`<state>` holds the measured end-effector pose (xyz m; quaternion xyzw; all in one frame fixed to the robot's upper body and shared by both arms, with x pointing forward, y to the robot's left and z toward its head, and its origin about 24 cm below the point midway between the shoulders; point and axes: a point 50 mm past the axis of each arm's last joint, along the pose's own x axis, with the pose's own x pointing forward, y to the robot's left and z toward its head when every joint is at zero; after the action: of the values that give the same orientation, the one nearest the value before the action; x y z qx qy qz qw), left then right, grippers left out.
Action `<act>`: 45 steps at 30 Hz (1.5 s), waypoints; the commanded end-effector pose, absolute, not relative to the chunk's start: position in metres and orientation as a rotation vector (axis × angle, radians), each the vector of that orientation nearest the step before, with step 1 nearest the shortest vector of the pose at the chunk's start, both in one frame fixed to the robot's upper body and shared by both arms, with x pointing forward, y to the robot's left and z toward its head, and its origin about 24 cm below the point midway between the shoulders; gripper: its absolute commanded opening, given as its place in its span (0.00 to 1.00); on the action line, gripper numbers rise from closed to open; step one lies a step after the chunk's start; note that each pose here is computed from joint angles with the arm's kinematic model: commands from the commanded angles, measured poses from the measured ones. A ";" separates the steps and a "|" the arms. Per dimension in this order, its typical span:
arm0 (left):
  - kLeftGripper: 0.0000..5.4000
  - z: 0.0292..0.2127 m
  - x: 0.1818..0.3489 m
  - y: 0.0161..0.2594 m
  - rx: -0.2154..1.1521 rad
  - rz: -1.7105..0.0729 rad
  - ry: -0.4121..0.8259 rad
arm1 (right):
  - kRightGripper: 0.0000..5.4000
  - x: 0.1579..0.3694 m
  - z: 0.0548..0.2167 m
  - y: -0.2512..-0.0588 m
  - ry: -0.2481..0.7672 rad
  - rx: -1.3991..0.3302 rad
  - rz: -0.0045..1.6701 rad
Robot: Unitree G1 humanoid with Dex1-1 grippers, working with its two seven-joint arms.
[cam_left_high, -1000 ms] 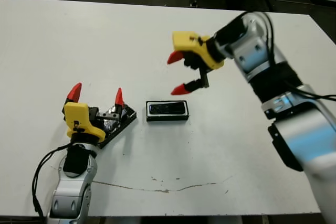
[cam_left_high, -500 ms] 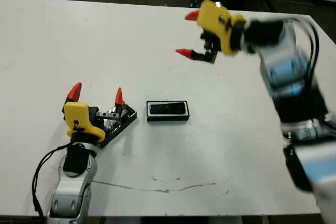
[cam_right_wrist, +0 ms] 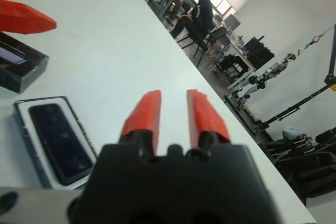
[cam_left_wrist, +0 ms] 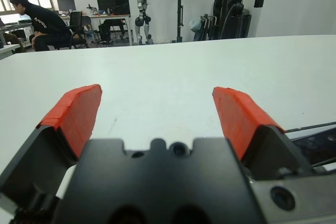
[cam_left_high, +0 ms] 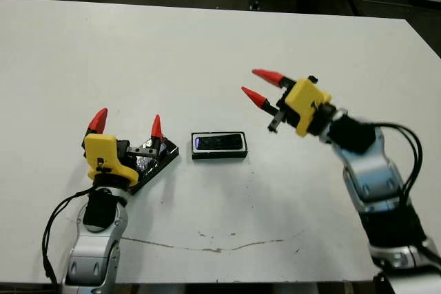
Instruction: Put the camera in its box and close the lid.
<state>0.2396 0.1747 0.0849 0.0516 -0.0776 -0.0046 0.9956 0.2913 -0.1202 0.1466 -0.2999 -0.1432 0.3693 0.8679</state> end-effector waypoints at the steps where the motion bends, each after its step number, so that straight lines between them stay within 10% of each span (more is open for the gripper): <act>1: 1.00 0.082 0.239 0.176 0.112 -0.005 -0.135 | 0.15 0.282 0.143 -0.121 -0.290 -0.638 0.759; 6: 1.00 0.082 0.239 0.177 0.119 -0.003 -0.136 | 0.00 0.276 0.137 -0.121 -0.255 -0.616 0.755; 45: 1.00 0.081 0.239 0.176 0.115 -0.013 -0.143 | 0.00 0.270 0.088 -0.109 -0.034 -0.594 0.781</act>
<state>0.2396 0.1743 0.0849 0.0521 -0.0795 -0.0059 0.9954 0.2721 -0.1077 0.0925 -0.2848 -0.0299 0.3727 0.8826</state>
